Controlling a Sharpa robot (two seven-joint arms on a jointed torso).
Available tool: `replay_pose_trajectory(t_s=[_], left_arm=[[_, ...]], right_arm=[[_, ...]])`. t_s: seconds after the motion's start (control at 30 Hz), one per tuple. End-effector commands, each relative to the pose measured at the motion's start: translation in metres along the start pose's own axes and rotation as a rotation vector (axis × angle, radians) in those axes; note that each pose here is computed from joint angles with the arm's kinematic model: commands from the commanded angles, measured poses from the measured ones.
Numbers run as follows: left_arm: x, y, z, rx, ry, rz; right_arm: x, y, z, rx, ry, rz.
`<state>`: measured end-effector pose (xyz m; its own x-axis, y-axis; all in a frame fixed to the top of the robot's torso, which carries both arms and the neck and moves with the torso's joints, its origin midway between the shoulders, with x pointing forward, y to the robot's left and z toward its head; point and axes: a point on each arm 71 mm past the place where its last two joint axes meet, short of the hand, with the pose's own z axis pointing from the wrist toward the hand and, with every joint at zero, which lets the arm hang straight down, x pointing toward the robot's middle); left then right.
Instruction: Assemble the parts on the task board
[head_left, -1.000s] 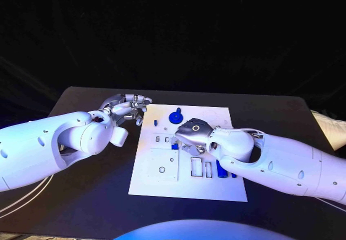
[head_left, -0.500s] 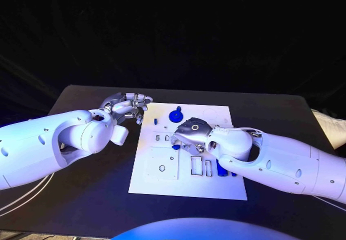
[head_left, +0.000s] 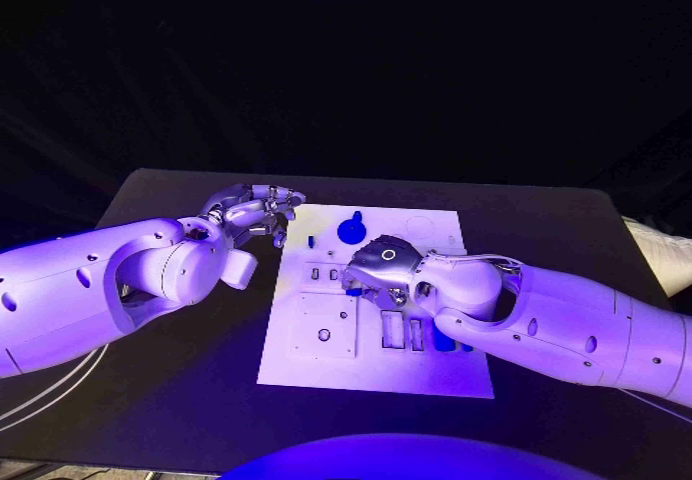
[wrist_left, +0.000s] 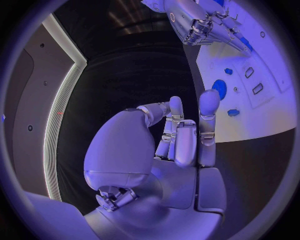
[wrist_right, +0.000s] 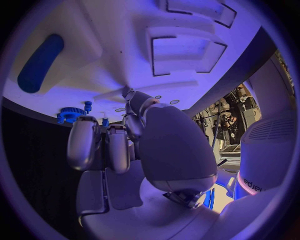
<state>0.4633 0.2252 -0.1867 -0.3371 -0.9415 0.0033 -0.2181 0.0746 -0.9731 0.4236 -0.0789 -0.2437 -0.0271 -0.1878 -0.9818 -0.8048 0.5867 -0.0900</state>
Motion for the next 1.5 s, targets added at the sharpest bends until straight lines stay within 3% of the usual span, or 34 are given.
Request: replay_pose_trajectory(t_s=[0.03, 0.7, 1.5], left_arm=[[0.0025, -0.0007, 0.0002, 0.003, 0.012, 0.002], [0.0028, -0.0002, 0.0002, -0.004, 0.018, 0.004], [0.0027, 0.0001, 0.0001, -0.007, 0.021, 0.008]], right_arm=[[-0.0007, 0.002, 0.0007, -0.018, -0.022, -0.001], [-0.0006, -0.0013, -0.0017, 0.008, -0.039, 0.044], [0.0026, -0.0024, -0.0037, 0.013, 0.0, 0.067]])
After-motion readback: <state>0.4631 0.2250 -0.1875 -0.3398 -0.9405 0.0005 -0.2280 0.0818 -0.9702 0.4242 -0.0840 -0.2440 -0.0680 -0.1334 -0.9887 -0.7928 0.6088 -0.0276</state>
